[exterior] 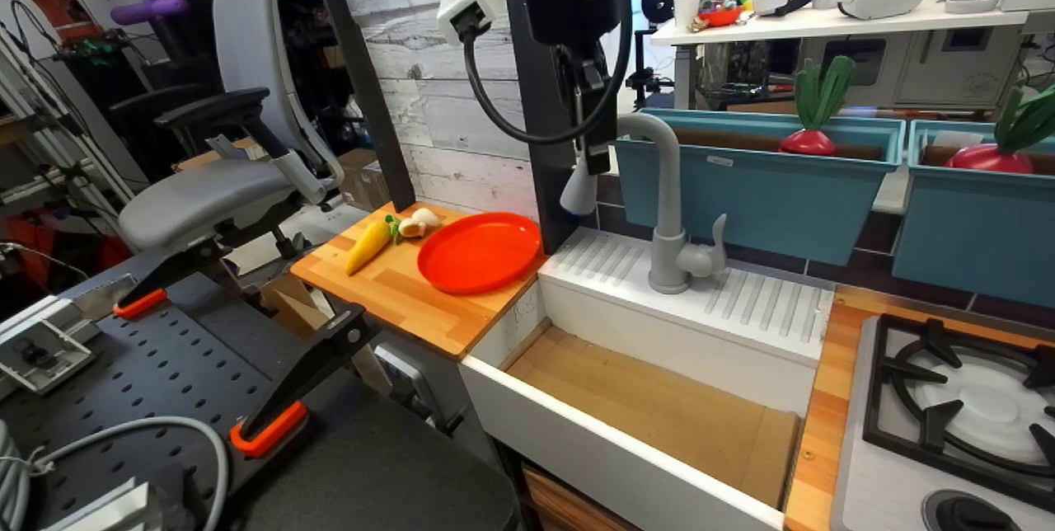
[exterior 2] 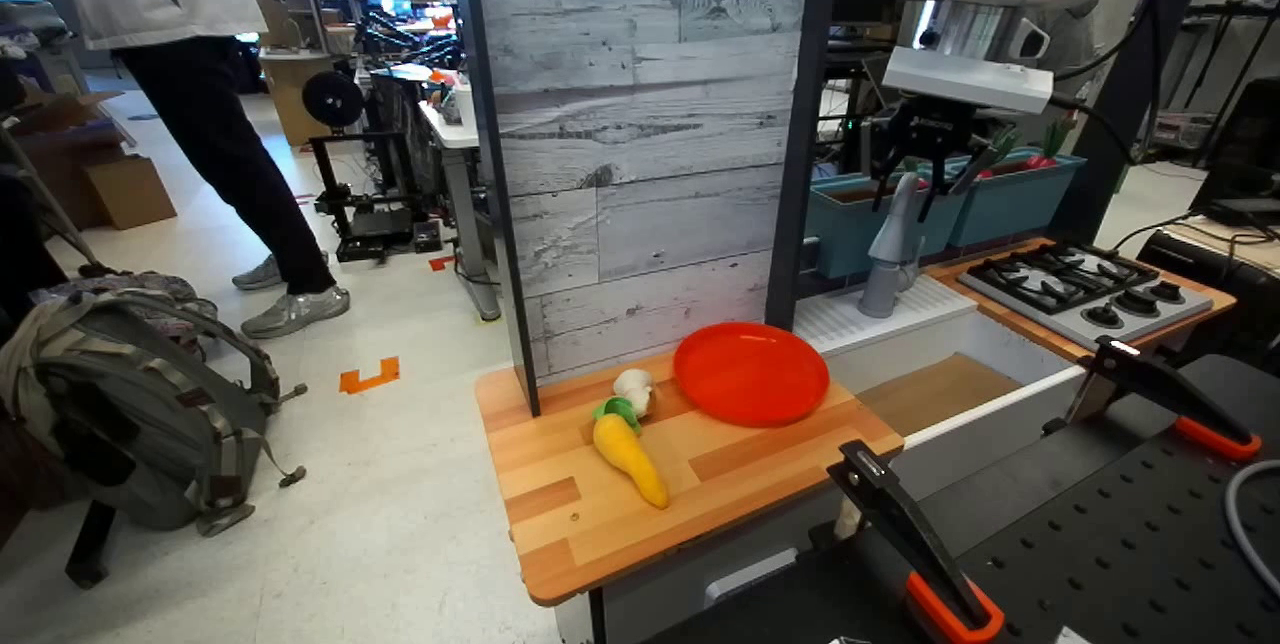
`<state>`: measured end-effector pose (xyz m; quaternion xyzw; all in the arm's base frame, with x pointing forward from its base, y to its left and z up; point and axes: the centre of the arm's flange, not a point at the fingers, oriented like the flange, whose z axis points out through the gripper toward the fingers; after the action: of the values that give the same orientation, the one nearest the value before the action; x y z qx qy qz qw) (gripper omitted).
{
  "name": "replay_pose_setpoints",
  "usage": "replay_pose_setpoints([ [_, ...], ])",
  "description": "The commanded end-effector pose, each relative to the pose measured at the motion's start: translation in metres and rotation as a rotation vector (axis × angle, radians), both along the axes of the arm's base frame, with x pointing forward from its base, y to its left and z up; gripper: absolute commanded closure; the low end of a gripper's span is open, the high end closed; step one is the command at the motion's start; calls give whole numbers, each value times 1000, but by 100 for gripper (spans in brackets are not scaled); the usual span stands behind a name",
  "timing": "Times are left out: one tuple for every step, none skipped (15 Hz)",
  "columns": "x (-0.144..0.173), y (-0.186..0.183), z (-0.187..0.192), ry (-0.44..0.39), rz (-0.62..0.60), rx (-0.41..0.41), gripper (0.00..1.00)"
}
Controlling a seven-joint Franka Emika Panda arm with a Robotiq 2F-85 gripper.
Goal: Move the tap nozzle to the right
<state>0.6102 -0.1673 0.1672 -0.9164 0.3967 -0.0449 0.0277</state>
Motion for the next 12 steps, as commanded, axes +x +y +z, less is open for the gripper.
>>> replay_pose_setpoints([
  [5,0,-8,2,25,-11,79],
  [2,-1,-9,6,35,-15,85],
  [-2,-2,-10,9,49,-17,92],
  [-5,-4,-10,12,64,-16,98],
  [-9,-6,-9,15,87,-19,94],
  [-13,-9,-9,24,121,-38,94],
  [-16,-13,-9,31,153,-55,94],
  [-20,-17,-10,38,197,-68,94],
  [-24,-22,-9,38,235,-81,94],
  [-27,-26,-8,35,284,-79,94],
  [-29,-32,-5,32,320,-77,94],
  [-32,-40,-4,33,360,-77,94],
])
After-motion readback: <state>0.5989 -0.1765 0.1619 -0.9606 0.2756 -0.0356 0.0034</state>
